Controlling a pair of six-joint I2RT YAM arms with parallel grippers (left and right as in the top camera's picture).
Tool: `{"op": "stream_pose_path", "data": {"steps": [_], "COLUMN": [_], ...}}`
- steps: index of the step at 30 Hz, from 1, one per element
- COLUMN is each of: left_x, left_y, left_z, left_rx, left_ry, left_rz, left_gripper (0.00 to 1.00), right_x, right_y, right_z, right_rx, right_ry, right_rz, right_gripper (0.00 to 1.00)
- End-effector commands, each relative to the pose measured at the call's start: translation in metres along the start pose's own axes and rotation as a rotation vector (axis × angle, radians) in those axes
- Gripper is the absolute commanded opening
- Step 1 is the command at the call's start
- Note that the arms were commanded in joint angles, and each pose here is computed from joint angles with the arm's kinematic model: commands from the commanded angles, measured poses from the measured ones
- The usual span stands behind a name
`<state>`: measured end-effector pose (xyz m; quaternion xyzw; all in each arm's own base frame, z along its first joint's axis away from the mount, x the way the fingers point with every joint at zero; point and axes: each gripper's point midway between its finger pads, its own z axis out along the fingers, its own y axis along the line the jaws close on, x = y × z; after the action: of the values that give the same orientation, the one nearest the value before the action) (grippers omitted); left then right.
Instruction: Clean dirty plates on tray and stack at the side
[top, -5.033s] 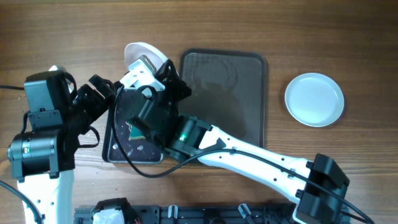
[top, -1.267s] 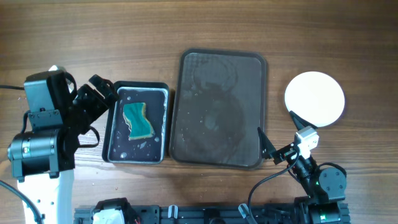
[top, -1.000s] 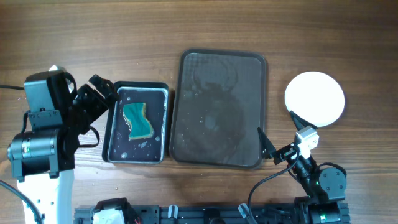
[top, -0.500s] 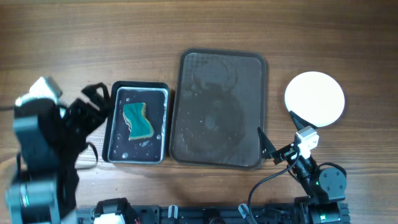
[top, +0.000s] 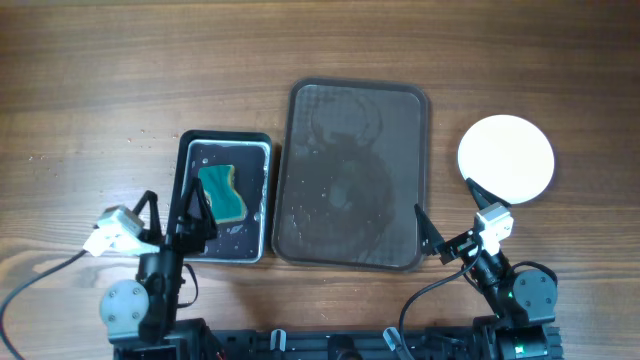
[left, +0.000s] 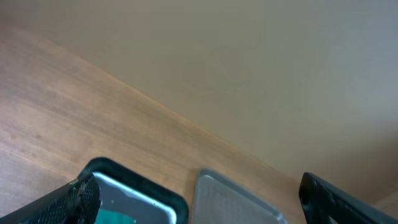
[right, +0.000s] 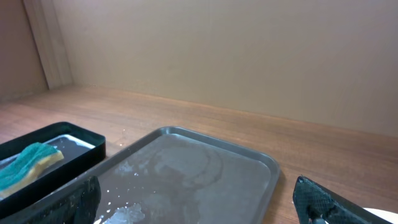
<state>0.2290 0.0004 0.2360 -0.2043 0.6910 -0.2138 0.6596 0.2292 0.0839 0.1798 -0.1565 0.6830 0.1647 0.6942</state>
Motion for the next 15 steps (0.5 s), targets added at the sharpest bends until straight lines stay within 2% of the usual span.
{"op": "stream_pose_path", "data": {"steps": [1, 9, 15], "left_x": [0.016, 0.066, 0.073], "left_y": [0.002, 0.032, 0.029], "left_z": [0.002, 0.020, 0.020], "left_rx": [0.056, 0.031, 0.033], "left_ry": [-0.013, 0.033, 0.059], "left_rz": [0.035, 0.033, 0.034], "left_gripper": [1.00, 1.00, 1.00], "right_x": [-0.003, -0.003, -0.003], "right_y": [-0.001, -0.001, -0.001], "right_z": [-0.001, -0.001, -0.001], "right_rx": [0.010, 0.010, 0.010], "right_ry": [-0.013, -0.013, -0.013], "right_rz": [0.009, 0.010, 0.009], "right_gripper": [1.00, 1.00, 1.00]}}
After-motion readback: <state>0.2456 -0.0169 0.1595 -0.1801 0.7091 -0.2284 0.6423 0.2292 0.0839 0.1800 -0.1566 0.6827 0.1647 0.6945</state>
